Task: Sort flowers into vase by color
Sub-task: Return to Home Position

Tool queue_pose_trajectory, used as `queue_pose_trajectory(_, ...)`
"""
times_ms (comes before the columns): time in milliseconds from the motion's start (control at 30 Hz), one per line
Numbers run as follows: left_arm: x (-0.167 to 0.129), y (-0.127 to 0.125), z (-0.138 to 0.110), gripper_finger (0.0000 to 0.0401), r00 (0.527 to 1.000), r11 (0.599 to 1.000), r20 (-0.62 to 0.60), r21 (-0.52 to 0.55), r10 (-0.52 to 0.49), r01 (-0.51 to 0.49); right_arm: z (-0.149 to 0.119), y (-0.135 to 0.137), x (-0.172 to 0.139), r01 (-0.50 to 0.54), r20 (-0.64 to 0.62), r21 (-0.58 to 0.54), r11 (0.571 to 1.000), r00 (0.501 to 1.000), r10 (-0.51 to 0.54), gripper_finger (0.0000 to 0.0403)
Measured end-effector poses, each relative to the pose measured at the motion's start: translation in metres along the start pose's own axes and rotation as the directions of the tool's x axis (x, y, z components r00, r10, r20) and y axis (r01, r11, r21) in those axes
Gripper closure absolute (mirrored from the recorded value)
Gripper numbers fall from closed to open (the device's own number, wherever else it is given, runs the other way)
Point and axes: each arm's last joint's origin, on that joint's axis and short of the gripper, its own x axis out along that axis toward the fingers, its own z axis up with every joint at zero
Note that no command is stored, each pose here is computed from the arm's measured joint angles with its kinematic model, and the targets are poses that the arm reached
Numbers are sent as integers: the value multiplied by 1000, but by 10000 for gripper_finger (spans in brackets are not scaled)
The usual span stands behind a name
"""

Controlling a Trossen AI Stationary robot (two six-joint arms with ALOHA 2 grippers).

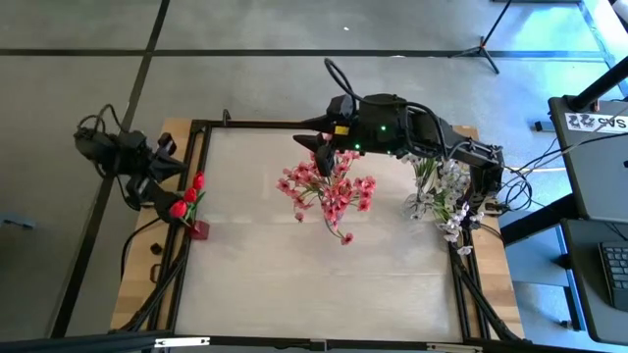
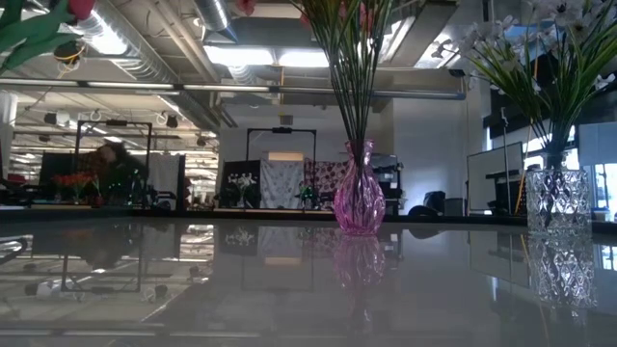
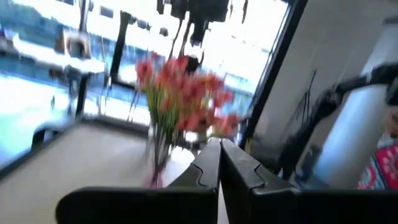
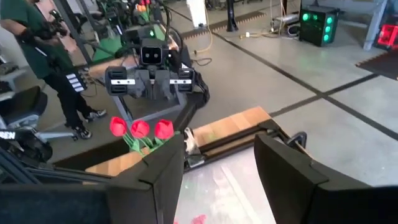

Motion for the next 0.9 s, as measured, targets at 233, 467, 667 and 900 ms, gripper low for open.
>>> queue_pose_trajectory(233,26,-17,-4,400,961,997,276,73,-31,12,4,1,0,-17,33,-42,999,999,19,210)
queue_pose_trajectory(467,40,-23,-20,400,833,994,554,86,10,-69,6,-5,1,-4,43,-88,996,999,8,210)
queue_pose_trajectory(667,49,-21,-42,401,821,992,567,51,65,-114,10,-19,3,-10,42,-81,997,999,13,210)
queue_pose_trajectory(900,52,-20,-42,401,805,986,581,26,119,-165,14,-32,5,12,48,-73,997,999,-8,210)
